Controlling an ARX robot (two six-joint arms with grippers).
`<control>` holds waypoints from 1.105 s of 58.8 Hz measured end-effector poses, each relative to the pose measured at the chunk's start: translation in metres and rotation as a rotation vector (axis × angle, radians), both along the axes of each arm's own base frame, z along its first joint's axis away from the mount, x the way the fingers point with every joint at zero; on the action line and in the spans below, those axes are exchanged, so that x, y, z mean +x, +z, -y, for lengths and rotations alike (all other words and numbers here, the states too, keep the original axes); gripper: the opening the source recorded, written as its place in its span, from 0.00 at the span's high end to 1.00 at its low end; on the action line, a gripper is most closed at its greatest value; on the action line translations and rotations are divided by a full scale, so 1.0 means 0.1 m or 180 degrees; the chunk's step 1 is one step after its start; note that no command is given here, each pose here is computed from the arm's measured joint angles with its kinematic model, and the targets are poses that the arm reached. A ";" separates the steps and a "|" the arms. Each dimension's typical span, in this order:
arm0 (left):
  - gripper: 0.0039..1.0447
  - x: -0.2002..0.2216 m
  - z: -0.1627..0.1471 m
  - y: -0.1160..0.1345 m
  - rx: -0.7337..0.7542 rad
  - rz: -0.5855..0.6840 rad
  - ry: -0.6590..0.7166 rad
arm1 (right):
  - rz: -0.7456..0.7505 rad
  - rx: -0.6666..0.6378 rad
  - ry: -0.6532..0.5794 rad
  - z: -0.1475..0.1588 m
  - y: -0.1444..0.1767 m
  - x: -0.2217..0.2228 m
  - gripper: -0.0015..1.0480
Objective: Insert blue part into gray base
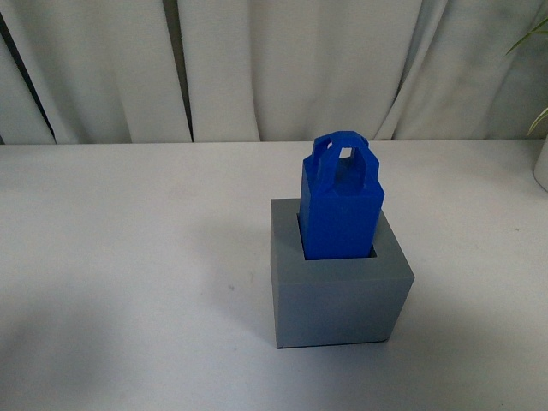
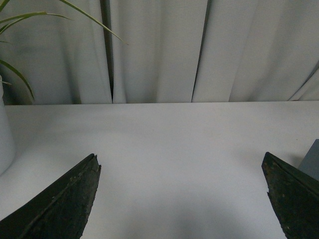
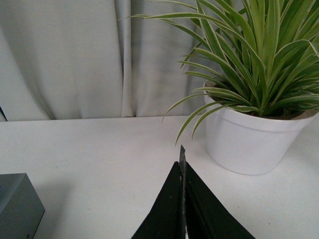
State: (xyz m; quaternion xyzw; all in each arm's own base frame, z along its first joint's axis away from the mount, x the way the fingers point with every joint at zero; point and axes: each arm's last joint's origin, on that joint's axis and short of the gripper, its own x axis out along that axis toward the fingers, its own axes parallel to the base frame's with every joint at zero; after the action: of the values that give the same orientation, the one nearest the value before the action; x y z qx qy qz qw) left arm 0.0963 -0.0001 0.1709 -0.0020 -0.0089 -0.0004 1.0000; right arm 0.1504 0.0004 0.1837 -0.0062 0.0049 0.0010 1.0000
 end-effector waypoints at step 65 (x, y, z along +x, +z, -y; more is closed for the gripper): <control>0.06 0.00 0.00 0.00 0.0000 0.0000 0.0000 | 0.0057 0.0003 0.0005 0.00 -0.16 -0.40 0.98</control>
State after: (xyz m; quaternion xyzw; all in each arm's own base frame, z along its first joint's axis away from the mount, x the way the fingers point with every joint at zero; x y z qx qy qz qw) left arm 0.0963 -0.0001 0.1709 -0.0020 -0.0089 -0.0004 1.0000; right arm 0.1107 0.0003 0.1681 -0.0058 -0.0041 0.0017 1.0000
